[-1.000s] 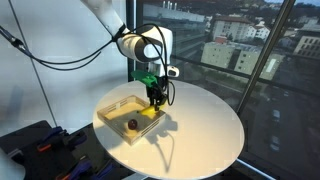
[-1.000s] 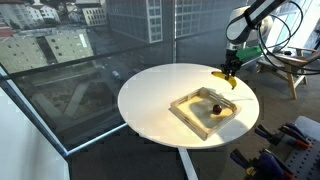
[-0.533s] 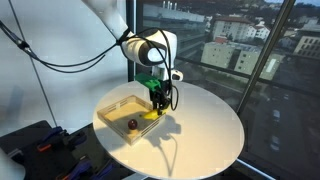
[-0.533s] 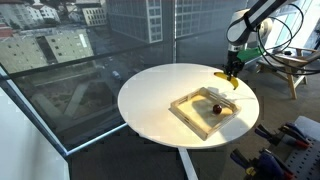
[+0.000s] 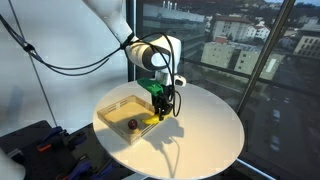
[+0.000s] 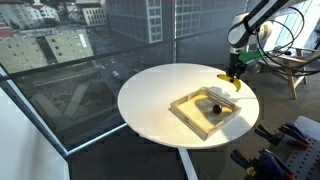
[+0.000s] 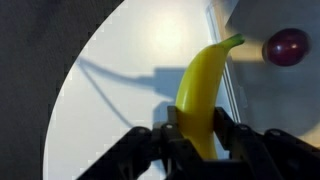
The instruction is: Move the banana from the tray to the table
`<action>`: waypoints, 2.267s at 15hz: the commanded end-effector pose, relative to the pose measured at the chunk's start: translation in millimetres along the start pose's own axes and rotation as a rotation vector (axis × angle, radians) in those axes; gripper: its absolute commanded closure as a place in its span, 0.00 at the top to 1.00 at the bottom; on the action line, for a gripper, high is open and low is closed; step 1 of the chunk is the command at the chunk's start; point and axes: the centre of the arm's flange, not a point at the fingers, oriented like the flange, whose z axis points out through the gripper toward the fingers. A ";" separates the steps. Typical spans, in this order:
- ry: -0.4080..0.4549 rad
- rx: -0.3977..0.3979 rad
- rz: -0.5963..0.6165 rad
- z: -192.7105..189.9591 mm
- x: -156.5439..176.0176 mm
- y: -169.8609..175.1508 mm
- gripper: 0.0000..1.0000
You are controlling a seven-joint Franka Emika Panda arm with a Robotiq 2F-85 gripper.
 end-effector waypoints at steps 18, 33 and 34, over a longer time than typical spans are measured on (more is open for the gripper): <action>-0.043 -0.010 0.031 47.7 24.3 13.7 0.16; -0.041 -0.013 0.042 47.5 30.1 21.1 1.00; -0.042 -0.013 0.042 47.4 30.0 20.9 1.00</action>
